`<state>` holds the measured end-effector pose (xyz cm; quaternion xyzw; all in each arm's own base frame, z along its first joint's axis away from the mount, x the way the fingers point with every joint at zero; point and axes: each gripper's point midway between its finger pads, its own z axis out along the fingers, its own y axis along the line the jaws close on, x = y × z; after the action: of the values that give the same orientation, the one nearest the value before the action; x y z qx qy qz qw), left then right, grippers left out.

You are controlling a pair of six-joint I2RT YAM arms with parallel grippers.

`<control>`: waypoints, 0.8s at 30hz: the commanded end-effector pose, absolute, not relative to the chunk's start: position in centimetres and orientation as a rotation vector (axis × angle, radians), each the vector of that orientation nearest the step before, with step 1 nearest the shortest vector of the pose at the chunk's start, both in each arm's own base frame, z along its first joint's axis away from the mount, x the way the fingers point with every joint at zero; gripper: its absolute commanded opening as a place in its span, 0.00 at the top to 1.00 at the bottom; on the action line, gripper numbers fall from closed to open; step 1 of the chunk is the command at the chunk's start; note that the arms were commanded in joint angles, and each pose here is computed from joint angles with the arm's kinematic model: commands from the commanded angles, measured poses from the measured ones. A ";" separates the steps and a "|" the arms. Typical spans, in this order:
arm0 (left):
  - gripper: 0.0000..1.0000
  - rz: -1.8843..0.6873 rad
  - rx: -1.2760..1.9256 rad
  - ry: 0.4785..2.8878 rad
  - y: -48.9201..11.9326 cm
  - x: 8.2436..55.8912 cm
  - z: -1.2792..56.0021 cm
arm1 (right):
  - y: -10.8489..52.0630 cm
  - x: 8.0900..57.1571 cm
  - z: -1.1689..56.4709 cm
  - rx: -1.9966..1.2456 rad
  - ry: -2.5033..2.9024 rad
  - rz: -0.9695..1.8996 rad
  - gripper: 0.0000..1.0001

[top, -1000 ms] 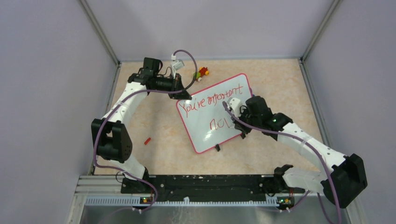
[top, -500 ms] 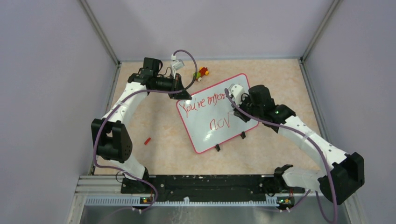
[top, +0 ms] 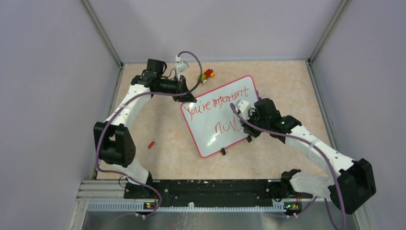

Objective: Write a sentence on the whiteboard

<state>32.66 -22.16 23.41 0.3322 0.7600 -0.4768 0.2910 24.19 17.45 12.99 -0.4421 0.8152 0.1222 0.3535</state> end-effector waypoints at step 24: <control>0.88 -1.271 0.936 2.016 -22.8 32.2 22.9 | 17.3 25.7 18.6 -1.117 2.007 0.322 1.00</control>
<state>32.62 -22.19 23.46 0.3326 0.7589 -0.4785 0.2907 27.33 17.57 17.95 -0.4267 0.8029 0.1115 0.4010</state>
